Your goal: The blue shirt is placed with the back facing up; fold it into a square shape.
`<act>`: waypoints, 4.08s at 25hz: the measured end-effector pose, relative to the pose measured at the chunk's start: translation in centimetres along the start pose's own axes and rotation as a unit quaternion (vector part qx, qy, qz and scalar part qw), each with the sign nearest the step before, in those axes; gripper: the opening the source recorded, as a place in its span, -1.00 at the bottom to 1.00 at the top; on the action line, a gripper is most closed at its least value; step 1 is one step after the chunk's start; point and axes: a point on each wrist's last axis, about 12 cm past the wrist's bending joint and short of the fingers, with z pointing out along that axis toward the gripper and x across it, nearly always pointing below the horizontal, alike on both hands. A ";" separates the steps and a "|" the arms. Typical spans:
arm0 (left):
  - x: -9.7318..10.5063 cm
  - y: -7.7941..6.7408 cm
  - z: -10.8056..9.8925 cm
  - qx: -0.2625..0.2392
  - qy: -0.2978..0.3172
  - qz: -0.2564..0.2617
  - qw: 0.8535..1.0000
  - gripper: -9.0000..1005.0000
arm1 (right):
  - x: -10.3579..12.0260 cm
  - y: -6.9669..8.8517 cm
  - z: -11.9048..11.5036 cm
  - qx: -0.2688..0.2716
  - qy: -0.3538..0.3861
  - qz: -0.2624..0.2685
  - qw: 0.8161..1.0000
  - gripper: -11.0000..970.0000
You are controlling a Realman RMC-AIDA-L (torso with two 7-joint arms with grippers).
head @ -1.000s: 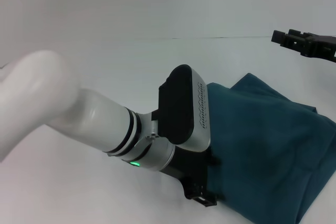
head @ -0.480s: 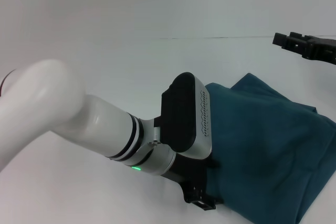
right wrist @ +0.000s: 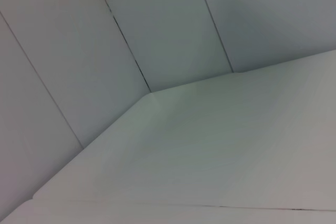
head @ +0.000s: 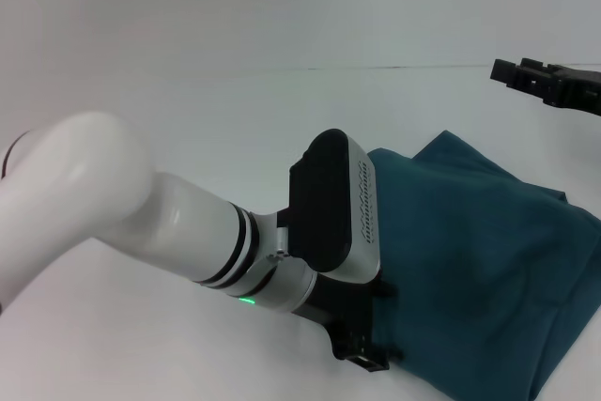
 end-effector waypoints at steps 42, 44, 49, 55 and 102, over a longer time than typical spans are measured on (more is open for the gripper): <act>0.7 0.3 0.1 0.000 -0.025 -0.033 0.999 -0.86 | -0.1 -0.6 -0.8 0.007 -0.012 0.014 1.000 0.23; 1.1 0.6 -0.2 -0.005 -0.022 -0.041 0.999 -0.87 | -0.2 -0.7 -1.0 0.010 -0.013 0.015 1.000 0.23; 2.3 1.3 -1.5 -0.015 -0.019 -0.063 0.998 -0.87 | -0.4 -1.1 -1.3 0.018 -0.018 0.020 0.999 0.23; 4.2 2.3 -3.3 -0.045 -0.010 -0.087 0.995 -0.87 | -0.5 -1.1 -1.3 0.020 -0.019 0.027 0.999 0.23; 15.3 5.1 -12.7 -0.220 -0.008 -0.210 0.953 -0.85 | -1.4 2.5 1.4 -0.036 0.015 0.061 0.997 0.23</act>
